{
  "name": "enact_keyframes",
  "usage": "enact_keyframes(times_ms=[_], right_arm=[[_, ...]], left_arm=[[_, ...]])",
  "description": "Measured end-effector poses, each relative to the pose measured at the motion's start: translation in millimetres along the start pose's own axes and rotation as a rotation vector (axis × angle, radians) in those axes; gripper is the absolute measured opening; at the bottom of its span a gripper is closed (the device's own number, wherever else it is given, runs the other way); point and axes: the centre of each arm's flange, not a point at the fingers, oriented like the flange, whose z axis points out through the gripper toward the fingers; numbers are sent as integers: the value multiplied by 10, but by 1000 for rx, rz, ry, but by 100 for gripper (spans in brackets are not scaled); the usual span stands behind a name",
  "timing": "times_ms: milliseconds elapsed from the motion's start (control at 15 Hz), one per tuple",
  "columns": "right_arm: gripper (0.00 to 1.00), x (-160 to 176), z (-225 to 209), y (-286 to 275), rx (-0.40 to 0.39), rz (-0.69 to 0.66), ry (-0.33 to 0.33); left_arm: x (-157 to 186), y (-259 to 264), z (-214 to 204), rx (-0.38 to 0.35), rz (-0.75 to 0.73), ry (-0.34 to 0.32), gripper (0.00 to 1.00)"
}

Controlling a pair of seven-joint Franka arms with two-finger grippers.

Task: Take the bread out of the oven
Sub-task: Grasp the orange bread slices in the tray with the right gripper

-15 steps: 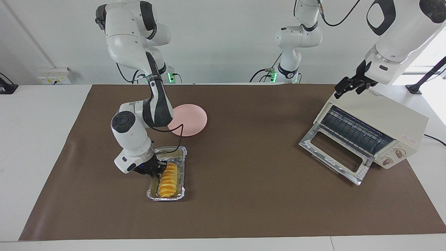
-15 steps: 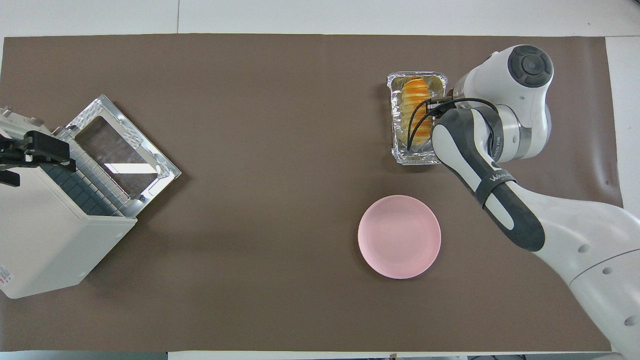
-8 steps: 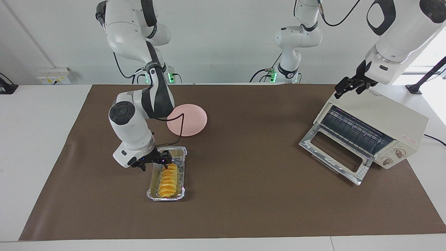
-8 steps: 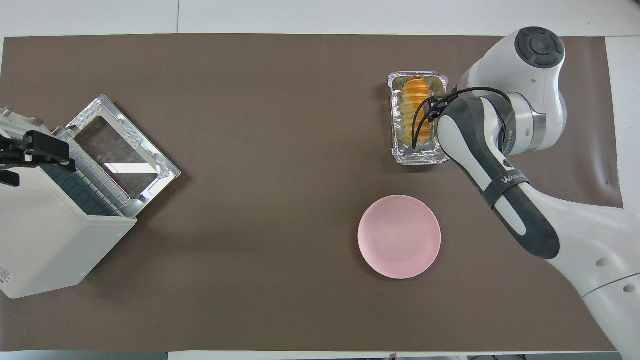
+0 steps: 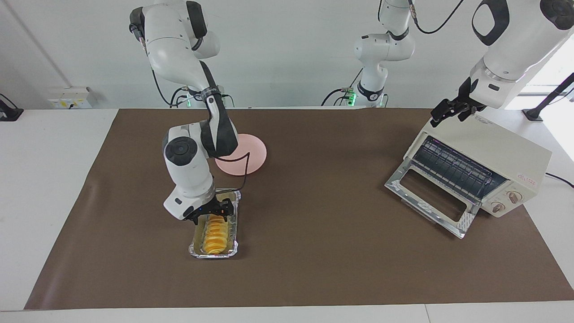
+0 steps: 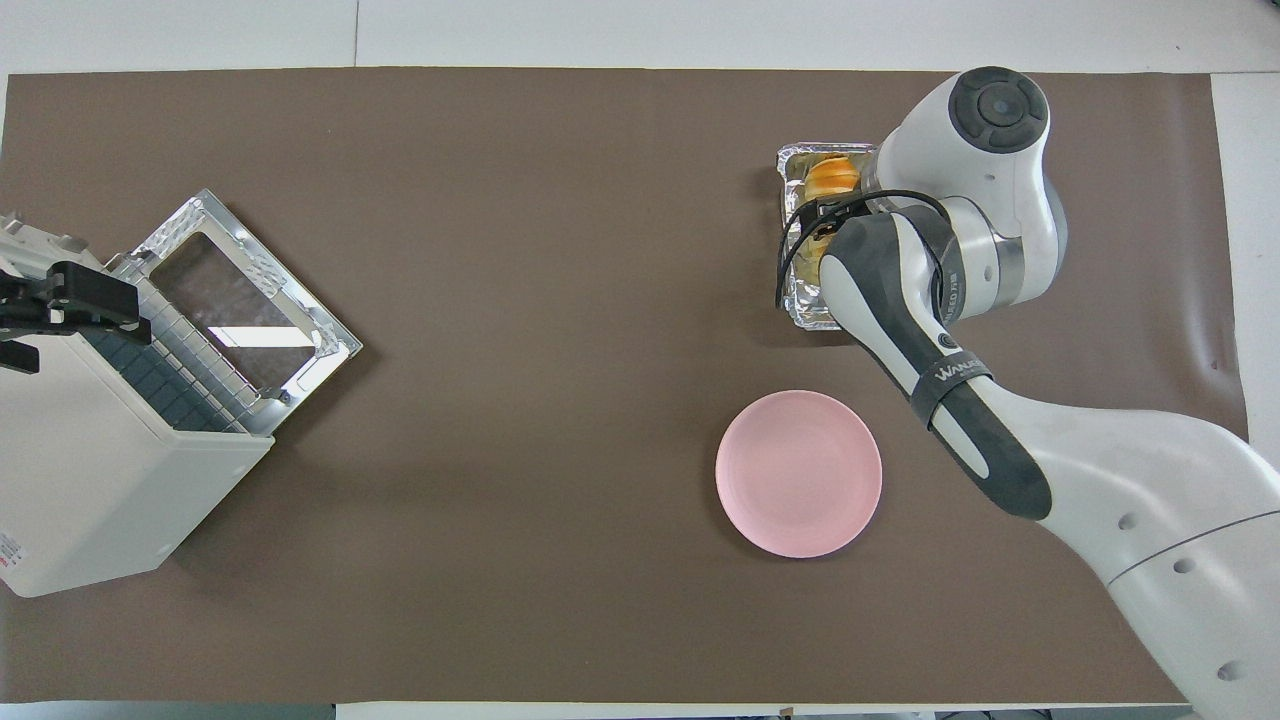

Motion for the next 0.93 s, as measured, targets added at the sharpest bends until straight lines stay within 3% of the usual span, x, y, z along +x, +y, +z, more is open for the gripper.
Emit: enact_keyframes(times_ms=[333, 533, 800, 933], right_arm=[[94, 38, 137, -68, -4, 17, 34], [59, 58, 137, 13, -6, 27, 42], [20, 55, 132, -28, -5, 21, 44], [14, 57, 128, -23, -5, 22, 43]], left_arm=[[0, -2, 0, 0, 0, 0, 100], [1, -4, 0, 0, -1, 0, 100], [1, -4, 0, 0, -1, 0, 100], [1, -5, 0, 0, -1, 0, 100]])
